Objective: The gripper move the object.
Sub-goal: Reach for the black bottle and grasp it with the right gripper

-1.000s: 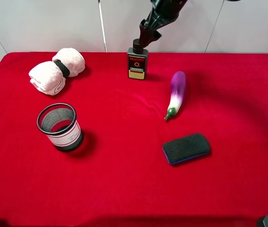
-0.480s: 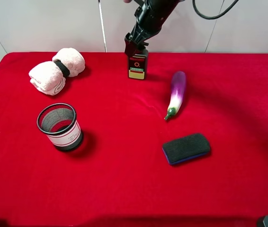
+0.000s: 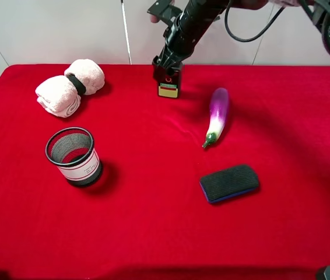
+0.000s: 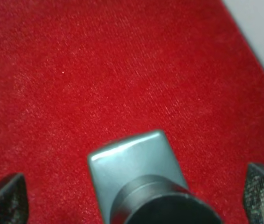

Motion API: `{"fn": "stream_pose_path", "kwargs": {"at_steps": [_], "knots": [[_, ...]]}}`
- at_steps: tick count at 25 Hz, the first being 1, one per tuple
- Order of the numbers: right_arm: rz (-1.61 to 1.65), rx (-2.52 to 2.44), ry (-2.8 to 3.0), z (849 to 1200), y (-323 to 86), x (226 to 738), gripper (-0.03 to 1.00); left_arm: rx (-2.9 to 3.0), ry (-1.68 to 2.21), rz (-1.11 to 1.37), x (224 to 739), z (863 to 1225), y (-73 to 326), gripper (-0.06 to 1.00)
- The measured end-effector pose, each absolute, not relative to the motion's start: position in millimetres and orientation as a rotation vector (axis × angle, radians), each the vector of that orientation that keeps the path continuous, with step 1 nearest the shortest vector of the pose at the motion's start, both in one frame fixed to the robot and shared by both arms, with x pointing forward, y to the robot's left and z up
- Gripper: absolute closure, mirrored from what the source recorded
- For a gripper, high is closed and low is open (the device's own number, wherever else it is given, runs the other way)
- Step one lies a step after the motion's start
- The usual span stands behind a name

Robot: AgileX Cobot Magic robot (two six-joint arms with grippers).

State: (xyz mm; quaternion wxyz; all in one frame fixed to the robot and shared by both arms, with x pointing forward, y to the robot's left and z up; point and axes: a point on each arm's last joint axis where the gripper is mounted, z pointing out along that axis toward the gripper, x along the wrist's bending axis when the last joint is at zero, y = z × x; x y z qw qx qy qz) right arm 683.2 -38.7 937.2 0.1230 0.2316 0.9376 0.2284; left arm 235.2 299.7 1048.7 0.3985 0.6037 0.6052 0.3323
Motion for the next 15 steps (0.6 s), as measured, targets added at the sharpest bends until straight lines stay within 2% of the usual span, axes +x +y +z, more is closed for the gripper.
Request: {"fn": "stream_pose_path", "kwargs": {"at_steps": [5,15], "knots": [[0.649,0.685,2.751,922,-38,685,0.27,1.528,1.532,0.841,235,1049,300,-0.04],[0.675,0.699,2.737,920,-36,687,0.27,1.528,1.532,0.841,235,1049,300,-0.04]]}}
